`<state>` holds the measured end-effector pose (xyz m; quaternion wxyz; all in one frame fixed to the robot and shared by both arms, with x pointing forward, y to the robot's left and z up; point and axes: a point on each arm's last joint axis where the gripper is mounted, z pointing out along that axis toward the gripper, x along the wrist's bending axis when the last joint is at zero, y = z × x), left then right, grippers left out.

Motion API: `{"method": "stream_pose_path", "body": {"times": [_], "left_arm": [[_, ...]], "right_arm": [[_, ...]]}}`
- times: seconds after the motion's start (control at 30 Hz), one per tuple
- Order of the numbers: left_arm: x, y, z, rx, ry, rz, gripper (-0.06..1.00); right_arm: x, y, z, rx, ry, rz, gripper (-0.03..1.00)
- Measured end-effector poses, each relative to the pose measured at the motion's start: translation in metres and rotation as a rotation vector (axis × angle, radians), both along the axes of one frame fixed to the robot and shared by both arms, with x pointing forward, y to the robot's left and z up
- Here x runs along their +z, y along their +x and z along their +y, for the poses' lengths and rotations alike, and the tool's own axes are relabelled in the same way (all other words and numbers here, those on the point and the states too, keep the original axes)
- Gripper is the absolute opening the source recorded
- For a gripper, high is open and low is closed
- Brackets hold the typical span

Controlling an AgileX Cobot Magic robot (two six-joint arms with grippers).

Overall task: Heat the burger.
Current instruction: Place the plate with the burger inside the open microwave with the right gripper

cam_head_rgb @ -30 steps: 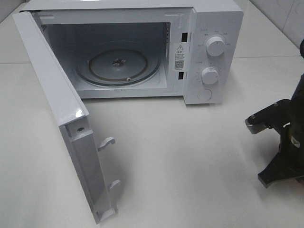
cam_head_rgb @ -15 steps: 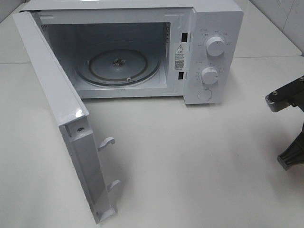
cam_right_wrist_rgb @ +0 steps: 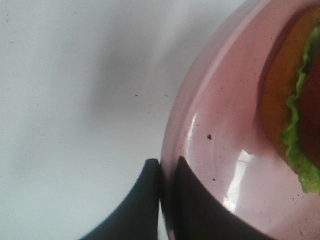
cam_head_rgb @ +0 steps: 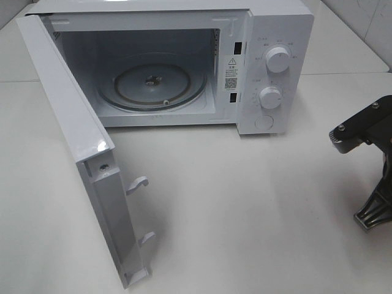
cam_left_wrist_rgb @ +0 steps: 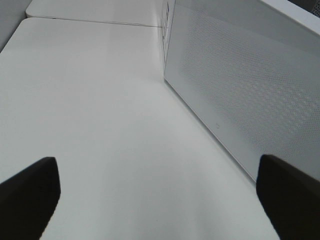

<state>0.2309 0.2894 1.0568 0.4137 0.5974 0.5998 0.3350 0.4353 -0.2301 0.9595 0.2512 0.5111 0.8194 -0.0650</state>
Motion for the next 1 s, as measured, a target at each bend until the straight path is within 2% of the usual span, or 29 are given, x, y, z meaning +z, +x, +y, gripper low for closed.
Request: {"method": "stream_pose_path", "body": {"times": [0.2, 1.0], "left_arm": [[0.000, 0.000, 0.000, 0.000, 0.000, 0.000, 0.99], [0.000, 0.000, 0.000, 0.000, 0.000, 0.000, 0.99]], "right_arm": [[0.000, -0.005, 0.006, 0.018, -0.016, 0.018, 0.02], [0.000, -0.034, 0.050, 0.257, -0.043, 0.037, 0.03]]}}
